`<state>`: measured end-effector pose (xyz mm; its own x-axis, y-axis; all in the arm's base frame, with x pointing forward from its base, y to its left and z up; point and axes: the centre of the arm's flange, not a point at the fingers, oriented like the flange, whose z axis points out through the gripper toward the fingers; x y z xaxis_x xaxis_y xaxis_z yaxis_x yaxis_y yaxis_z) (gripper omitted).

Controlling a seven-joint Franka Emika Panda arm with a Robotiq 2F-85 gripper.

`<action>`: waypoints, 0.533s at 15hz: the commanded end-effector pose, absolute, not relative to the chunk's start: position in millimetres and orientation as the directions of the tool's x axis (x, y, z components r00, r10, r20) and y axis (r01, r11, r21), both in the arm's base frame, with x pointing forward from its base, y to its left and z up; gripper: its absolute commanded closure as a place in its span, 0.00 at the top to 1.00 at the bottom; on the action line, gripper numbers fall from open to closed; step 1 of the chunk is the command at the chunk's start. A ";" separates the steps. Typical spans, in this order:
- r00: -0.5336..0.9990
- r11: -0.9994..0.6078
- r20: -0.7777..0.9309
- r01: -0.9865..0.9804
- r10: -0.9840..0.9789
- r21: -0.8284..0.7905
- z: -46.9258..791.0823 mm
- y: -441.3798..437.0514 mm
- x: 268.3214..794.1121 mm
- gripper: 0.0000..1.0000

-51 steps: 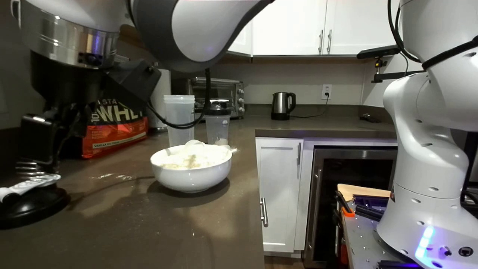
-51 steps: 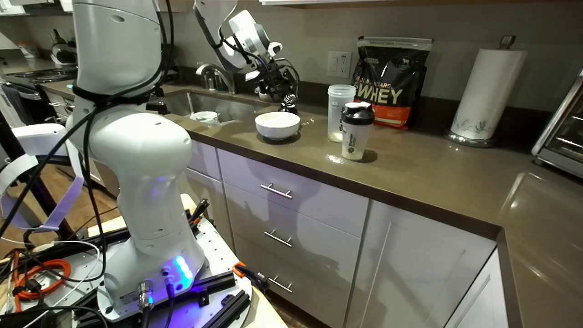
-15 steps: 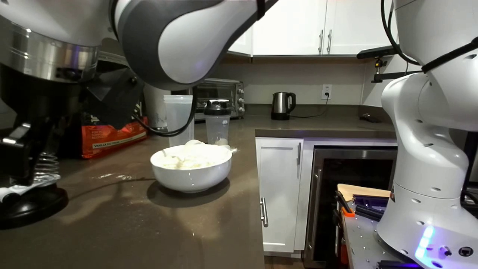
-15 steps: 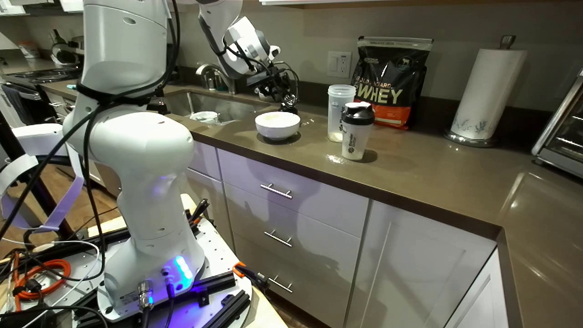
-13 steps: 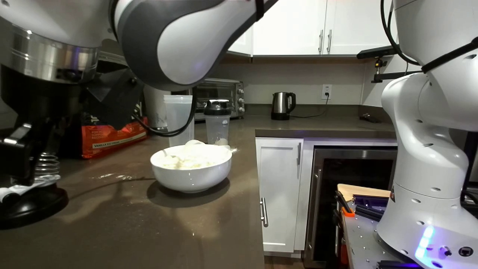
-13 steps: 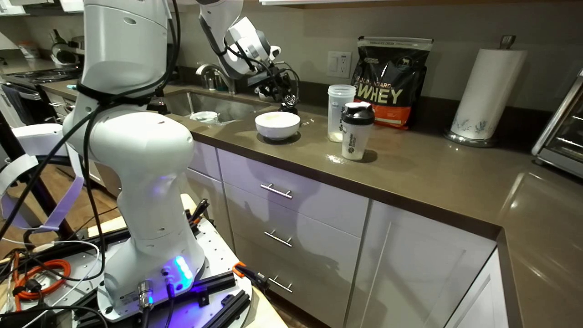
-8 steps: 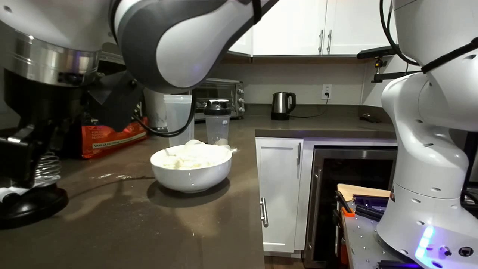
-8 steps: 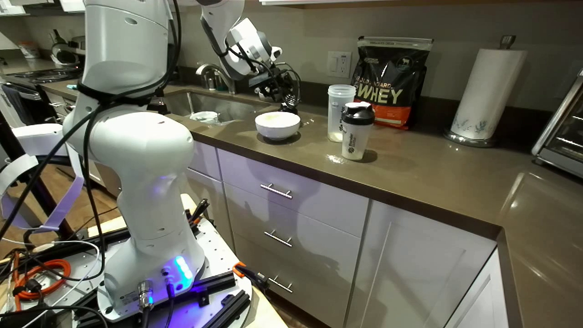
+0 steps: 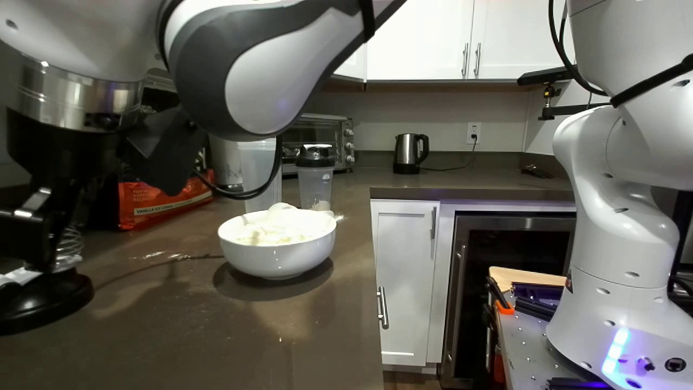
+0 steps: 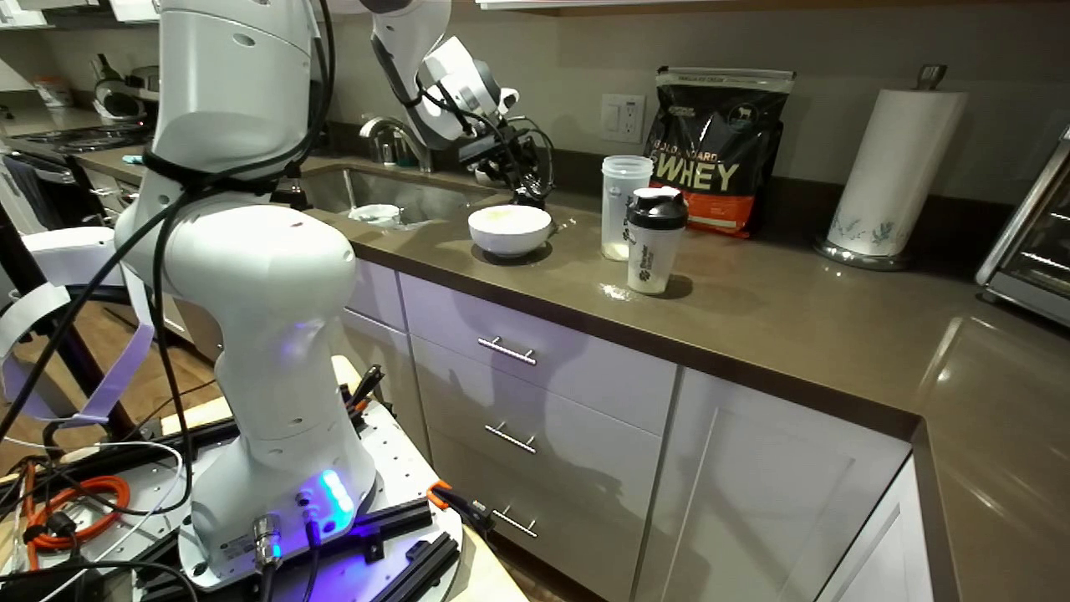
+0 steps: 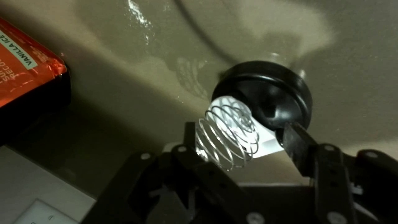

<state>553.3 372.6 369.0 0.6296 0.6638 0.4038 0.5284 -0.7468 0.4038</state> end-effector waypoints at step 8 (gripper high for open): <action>0.607 -0.737 0.421 0.525 0.675 0.425 366.2 373.0 562.9 0.62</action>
<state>556.4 369.5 368.3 0.6300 0.6643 0.4024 0.5245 -0.7460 0.4103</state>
